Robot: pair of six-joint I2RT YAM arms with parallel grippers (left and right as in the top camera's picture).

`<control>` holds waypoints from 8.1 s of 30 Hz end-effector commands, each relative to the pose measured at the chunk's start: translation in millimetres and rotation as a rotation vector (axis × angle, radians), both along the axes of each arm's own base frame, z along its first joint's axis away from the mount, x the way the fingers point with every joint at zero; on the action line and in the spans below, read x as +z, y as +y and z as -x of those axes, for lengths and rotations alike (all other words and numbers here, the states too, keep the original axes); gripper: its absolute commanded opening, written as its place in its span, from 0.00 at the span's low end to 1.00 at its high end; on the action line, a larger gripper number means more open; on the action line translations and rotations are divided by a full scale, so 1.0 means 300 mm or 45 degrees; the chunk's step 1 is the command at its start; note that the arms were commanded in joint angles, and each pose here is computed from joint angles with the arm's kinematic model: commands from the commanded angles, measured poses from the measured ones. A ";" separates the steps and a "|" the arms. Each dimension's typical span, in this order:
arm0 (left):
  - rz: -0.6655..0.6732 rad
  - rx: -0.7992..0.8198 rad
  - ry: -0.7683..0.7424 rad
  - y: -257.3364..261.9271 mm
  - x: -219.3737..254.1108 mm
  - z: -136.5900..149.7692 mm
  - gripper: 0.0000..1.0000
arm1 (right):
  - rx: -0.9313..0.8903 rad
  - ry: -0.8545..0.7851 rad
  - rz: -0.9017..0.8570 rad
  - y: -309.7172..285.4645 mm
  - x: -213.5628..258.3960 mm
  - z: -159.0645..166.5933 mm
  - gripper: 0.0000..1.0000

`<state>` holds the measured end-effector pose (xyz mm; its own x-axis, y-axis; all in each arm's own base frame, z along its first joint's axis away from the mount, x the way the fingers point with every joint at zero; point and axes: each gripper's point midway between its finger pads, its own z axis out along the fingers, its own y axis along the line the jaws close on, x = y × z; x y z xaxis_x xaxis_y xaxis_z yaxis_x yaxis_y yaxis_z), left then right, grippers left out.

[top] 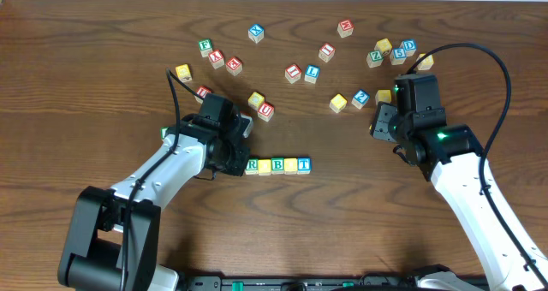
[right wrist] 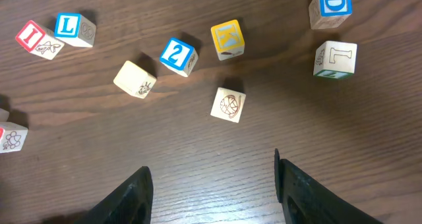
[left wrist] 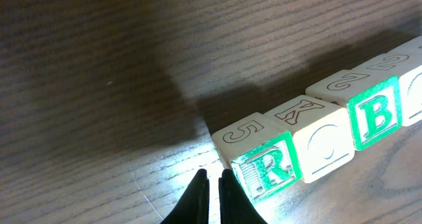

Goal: Spell out ROBOT

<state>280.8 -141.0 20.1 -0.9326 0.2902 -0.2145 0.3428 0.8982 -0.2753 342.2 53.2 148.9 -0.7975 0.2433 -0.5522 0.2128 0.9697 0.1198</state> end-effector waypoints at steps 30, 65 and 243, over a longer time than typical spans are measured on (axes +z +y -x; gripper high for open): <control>-0.030 0.013 -0.105 0.018 0.008 -0.075 0.07 | -0.010 -0.053 -0.001 -0.008 0.048 -0.016 0.54; 0.083 -0.020 -0.170 -0.055 0.006 -0.126 0.07 | -0.002 -0.050 -0.013 -0.002 0.048 -0.015 0.51; 0.095 -0.045 -0.100 -0.159 -0.044 0.157 0.07 | -0.020 -0.026 0.046 -0.029 0.038 -0.001 0.47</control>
